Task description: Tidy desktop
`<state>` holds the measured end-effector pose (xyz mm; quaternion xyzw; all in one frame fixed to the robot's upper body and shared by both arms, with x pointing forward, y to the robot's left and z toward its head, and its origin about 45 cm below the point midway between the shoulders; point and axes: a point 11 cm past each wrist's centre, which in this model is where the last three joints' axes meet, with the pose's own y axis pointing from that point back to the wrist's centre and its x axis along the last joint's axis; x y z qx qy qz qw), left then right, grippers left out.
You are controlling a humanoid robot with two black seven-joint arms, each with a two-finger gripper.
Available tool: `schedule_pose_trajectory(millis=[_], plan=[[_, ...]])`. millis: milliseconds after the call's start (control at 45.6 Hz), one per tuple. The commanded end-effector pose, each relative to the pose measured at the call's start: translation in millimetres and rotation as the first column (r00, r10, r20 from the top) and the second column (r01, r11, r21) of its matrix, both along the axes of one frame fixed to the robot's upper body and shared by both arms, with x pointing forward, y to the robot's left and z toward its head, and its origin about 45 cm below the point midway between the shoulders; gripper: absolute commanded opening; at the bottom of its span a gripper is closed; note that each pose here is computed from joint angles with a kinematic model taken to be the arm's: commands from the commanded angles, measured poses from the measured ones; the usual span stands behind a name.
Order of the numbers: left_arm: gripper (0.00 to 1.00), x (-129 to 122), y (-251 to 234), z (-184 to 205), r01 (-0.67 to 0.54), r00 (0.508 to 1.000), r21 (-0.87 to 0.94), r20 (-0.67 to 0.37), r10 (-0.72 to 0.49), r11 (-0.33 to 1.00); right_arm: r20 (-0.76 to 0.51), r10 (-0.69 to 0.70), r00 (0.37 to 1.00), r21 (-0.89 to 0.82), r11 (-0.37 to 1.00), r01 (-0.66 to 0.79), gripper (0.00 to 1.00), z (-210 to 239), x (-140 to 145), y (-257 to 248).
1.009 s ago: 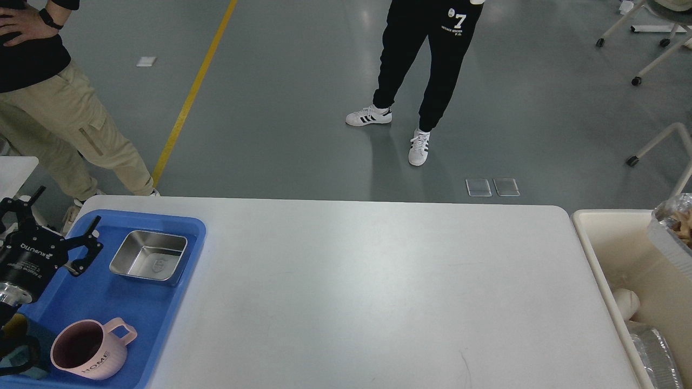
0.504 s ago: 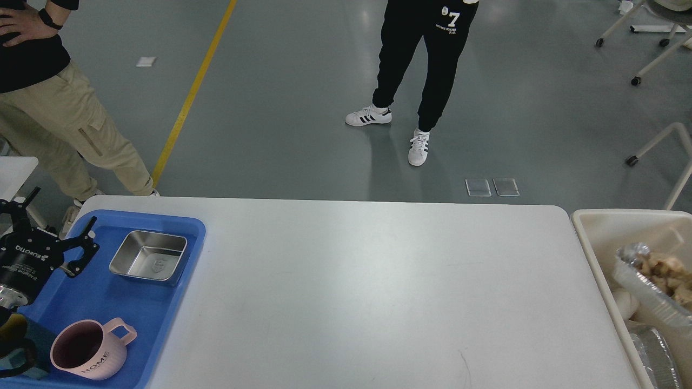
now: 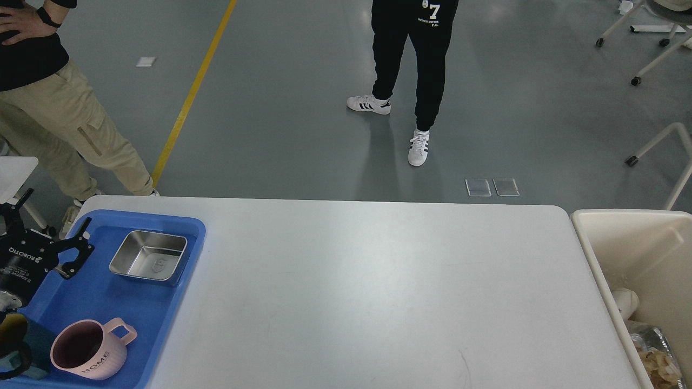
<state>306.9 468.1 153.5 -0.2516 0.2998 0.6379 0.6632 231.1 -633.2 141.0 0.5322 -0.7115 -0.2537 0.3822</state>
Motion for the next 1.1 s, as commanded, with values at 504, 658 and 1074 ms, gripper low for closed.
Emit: schedule_pose_trajectory(millis=[504, 658, 1074], plan=[[0.98, -0.7, 3.0, 10.1, 0.016, 0.998, -0.008, 0.061, -0.015, 1.000, 0.341, 0.141, 0.929, 0.092, 0.979, -0.182, 1.00, 65.3, 155.6, 92.8], [0.98, -8.0, 5.9, 6.7, 0.016, 0.998, -0.008, 0.057, -0.016, 1.000, 0.493, 0.076, 0.867, 0.219, 0.953, -0.208, 1.00, 85.0, 189.4, 129.1], [0.98, -5.9, 12.3, 14.2, -0.007, 0.997, -0.013, 0.082, 0.009, 1.000, 0.647, -0.323, 0.691, 0.711, 0.583, -0.393, 1.00, 81.2, 228.3, 282.7]])
